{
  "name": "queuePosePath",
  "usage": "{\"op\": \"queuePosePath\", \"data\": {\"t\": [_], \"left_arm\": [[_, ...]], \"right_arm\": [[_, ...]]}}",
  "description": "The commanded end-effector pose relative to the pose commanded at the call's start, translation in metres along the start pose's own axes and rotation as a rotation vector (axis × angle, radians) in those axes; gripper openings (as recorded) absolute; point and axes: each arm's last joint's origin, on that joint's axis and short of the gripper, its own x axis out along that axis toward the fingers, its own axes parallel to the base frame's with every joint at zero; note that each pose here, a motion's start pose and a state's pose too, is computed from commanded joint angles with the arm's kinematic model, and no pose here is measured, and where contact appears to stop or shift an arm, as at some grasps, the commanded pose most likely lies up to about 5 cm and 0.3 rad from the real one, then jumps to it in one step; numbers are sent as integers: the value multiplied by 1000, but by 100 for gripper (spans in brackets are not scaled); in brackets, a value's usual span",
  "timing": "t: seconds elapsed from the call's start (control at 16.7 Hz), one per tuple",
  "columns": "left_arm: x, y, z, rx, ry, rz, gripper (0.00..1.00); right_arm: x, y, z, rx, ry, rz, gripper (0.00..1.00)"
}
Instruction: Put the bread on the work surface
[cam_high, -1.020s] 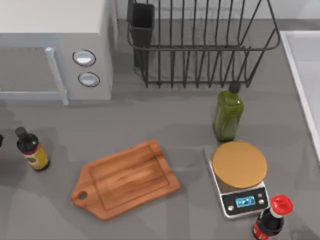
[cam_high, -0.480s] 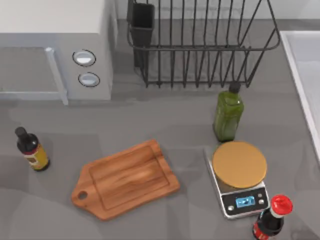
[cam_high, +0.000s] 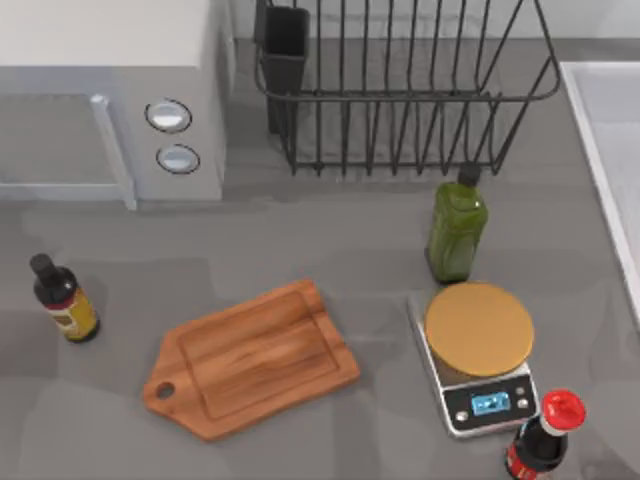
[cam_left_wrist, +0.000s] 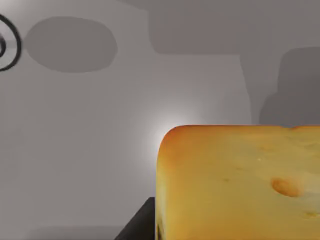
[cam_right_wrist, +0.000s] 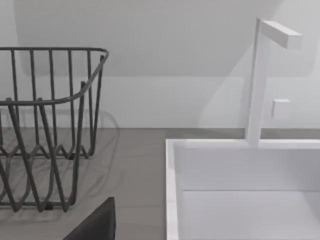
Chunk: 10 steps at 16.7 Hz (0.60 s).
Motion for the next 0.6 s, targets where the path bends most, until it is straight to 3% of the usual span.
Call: {"op": "queuePosePath", "data": {"t": [0.3, 0.6], "left_arm": [[-16, -18, 0, -49, -44, 20, 0], [-54, -78, 1, -214, -164, -4, 0]], "right_arm": [[0, 0, 0, 0, 0, 0, 100], [0, 0, 0, 0, 0, 0, 100]]}}
